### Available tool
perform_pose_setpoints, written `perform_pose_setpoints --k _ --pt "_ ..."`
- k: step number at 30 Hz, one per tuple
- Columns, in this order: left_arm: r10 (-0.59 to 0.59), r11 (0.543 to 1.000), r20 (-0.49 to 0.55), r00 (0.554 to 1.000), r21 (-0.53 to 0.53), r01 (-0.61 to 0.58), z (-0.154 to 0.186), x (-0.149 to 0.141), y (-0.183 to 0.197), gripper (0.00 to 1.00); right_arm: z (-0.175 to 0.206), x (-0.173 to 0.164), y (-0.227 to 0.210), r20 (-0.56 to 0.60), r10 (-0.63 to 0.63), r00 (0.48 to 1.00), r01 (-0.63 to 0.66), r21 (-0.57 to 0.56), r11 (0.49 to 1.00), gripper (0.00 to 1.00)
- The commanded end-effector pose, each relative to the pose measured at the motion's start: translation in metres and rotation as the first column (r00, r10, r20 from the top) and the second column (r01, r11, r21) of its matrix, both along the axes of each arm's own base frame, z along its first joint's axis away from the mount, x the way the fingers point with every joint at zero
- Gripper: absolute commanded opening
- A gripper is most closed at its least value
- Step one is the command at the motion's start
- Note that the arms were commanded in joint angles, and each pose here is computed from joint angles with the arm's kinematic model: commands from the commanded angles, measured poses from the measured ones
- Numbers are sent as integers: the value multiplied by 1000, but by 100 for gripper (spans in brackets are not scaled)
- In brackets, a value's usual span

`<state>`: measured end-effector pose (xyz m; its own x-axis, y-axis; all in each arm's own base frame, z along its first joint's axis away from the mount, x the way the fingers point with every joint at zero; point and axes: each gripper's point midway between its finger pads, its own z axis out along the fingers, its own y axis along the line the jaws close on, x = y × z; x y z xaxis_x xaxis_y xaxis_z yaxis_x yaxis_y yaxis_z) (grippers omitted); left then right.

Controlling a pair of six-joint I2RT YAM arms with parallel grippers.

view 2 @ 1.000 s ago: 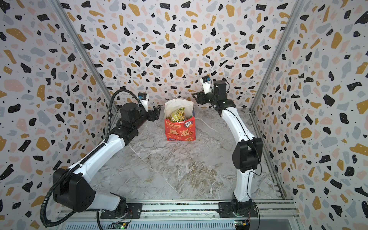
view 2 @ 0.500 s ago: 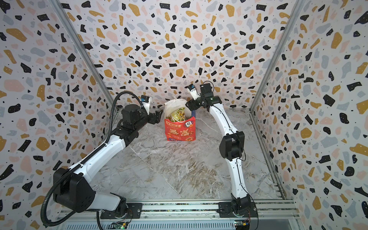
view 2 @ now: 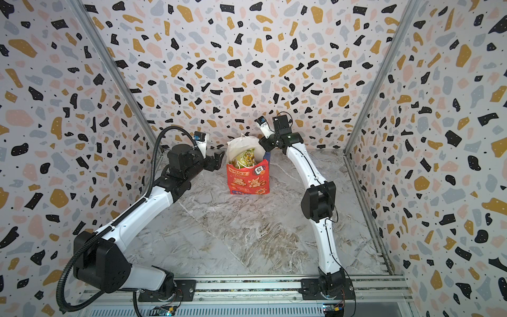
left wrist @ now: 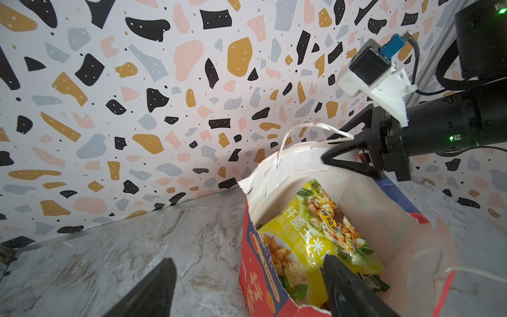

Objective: Take the snacks out of the paper bag
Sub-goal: Pick up the paper bag from the top-center of the table.

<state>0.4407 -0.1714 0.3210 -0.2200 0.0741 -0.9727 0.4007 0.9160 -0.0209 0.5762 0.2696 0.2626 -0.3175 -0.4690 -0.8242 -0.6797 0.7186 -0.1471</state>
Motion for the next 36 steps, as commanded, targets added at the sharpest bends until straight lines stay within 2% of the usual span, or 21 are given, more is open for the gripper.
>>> perform_pose_setpoints --k 1,3,7,12,15,21,27,33,36 --pt "-8 1000 58 998 -13 9 15 -4 -2 84 41 -2 -7 86 -33 996 32 19 999 33" --pt "-2 1000 60 998 -10 2 17 -4 0 84 45 -3 -5 91 -25 996 23 26 999 22" --pt "3 1000 72 997 -11 -2 19 -3 1 84 54 -8 0 106 -3 994 -1 37 999 18" --pt "1 1000 69 998 -19 0 19 2 -2 85 58 2 -12 134 -77 988 74 30 997 1" --pt "5 1000 72 997 -19 -4 20 7 -3 84 66 10 -18 140 -123 982 114 67 991 0" --pt "1 1000 89 996 -29 1 32 13 -6 84 99 4 -21 190 -131 973 110 120 987 0" --pt "-10 999 90 996 -46 14 39 9 -8 82 126 -24 -11 226 -14 974 -16 129 991 0" --pt "0 996 96 995 -91 9 40 -16 -5 78 119 -59 1 242 152 958 -171 59 983 0" --pt "13 990 99 995 -138 1 38 -32 -5 75 117 -74 4 242 197 950 -213 40 976 0"
